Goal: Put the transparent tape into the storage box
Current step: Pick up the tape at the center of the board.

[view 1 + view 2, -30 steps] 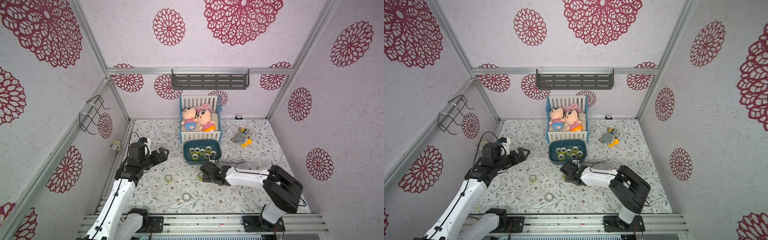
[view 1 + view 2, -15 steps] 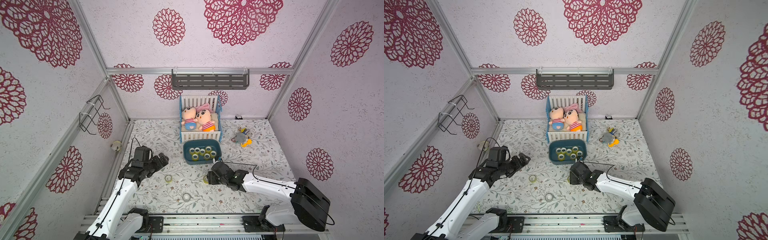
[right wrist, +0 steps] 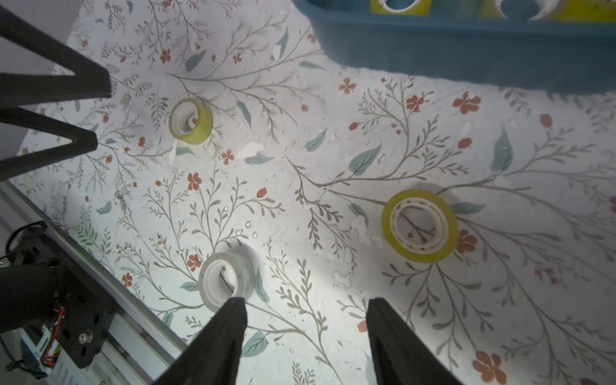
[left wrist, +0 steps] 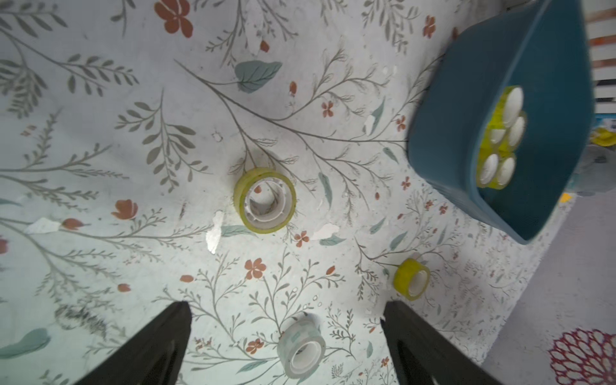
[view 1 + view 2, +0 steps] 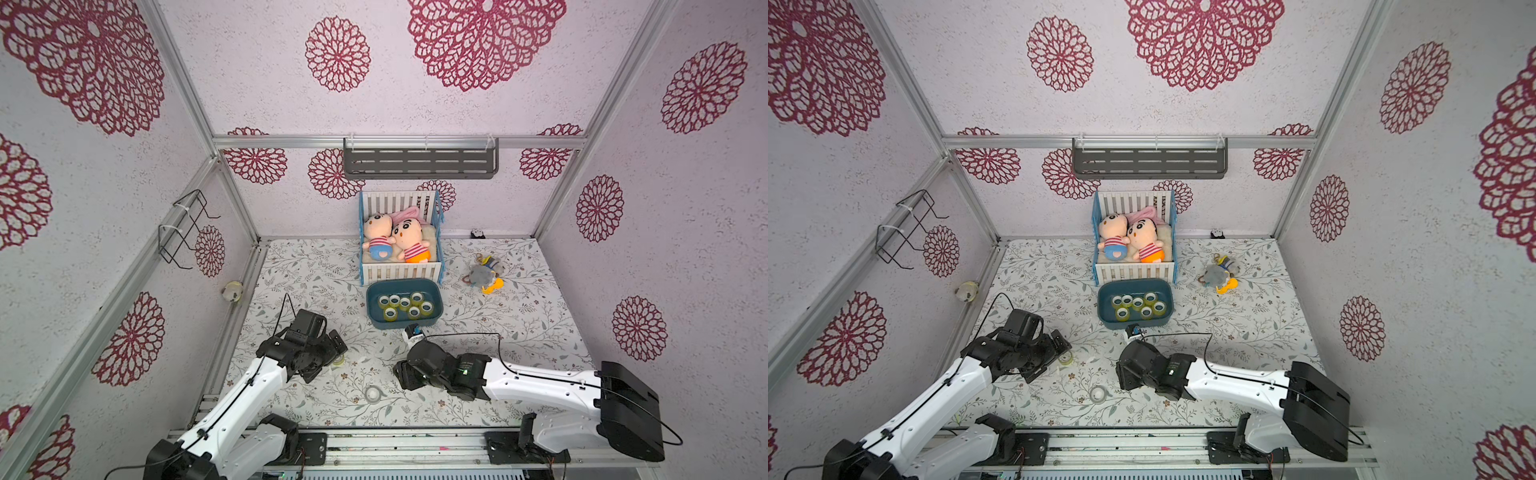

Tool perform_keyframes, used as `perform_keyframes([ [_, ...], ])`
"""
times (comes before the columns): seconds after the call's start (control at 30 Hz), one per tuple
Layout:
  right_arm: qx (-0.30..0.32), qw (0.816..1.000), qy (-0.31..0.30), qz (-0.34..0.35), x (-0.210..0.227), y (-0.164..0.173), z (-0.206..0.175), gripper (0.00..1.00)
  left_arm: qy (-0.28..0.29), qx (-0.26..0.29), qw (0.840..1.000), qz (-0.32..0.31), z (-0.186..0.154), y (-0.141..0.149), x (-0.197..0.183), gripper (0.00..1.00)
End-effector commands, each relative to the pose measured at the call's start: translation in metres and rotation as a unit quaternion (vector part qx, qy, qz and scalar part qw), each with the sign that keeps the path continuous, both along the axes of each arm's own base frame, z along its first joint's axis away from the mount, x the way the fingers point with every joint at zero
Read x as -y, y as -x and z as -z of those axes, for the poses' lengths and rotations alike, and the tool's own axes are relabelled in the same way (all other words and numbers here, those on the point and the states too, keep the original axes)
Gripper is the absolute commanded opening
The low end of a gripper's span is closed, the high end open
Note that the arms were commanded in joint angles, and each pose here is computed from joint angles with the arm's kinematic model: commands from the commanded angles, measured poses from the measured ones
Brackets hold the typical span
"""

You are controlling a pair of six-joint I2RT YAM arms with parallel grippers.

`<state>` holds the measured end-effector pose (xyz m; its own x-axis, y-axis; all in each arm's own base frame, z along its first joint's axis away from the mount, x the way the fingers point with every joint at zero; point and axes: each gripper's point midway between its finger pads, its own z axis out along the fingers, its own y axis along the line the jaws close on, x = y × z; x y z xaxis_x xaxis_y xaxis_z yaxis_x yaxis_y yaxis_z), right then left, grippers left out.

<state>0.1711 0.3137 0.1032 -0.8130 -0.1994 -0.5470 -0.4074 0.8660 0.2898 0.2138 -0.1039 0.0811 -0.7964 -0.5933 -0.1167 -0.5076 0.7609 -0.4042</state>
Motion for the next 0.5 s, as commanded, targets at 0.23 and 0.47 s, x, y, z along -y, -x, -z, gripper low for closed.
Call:
perform_keyframes([
  [0.23,-0.02,1.0,-0.017,-0.008,-0.036,0.051,0.013,0.65,-0.038,-0.007,0.999,0.023,0.027,-0.033,0.005,0.97],
  [0.47,-0.03,0.999,0.028,-0.005,-0.047,0.056,0.039,0.66,-0.039,-0.038,0.997,0.051,0.047,-0.043,0.015,0.97],
])
